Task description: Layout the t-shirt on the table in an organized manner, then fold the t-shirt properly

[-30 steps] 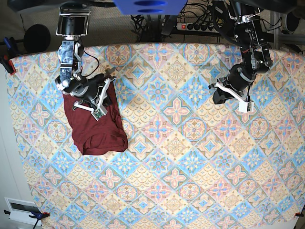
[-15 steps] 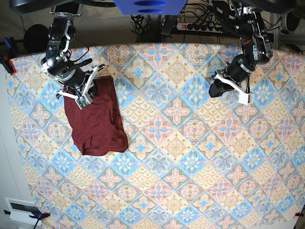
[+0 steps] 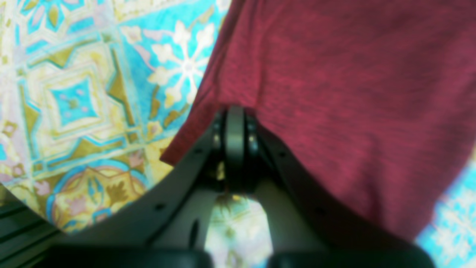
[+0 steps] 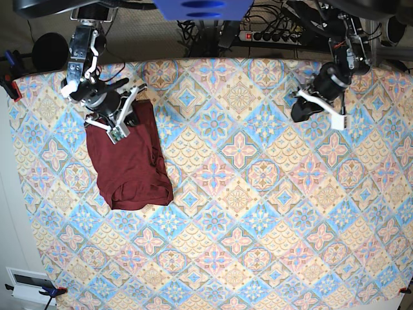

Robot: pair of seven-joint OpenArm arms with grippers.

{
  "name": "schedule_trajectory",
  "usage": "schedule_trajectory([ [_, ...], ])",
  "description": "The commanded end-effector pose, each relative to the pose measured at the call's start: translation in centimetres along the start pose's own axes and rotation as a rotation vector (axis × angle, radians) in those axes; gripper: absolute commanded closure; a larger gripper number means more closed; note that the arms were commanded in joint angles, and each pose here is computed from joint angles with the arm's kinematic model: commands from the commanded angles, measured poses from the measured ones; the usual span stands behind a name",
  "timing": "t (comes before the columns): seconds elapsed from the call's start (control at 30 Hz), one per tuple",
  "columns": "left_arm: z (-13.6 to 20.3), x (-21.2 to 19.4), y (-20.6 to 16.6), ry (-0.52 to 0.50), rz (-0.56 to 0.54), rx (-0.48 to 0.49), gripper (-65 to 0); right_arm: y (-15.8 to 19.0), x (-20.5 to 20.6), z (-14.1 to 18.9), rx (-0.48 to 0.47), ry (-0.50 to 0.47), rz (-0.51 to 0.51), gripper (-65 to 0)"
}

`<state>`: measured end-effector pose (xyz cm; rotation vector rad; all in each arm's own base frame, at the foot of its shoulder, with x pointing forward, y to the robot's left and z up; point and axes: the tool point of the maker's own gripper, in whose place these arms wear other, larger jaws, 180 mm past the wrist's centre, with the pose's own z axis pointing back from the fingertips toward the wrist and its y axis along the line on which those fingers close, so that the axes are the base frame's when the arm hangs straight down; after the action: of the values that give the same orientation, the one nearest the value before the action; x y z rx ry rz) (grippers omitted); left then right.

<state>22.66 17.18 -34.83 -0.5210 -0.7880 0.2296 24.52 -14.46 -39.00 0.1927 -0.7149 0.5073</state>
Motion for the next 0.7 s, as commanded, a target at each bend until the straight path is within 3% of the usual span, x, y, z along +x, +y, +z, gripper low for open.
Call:
schedule_trajectory([
  [0.0,0.7,1.2,-0.4,-0.038,-0.023,-0.013,-0.2,0.3,0.9,1.0,-0.002,-0.039,0.022,-0.3],
  [0.1,1.8,1.3,0.4,-0.048,-0.023,0.022,-0.2,1.2,1.7,2.7,-0.016,-0.067,0.065,-0.3],
  [0.2,2.6,1.2,1.6,-0.055,-0.011,0.056,-0.2,2.2,-0.2,3.2,0.001,-0.027,0.049,-0.3],
  [0.47,7.9,-1.5,6.6,-0.032,0.073,0.221,-0.2,0.8,-4.3,7.5,-0.01,-0.063,-0.21,0.0],
  [0.67,11.4,-4.1,8.9,0.027,0.102,0.324,-0.2,1.1,-7.6,9.6,-0.023,-0.002,-0.281,0.0],
])
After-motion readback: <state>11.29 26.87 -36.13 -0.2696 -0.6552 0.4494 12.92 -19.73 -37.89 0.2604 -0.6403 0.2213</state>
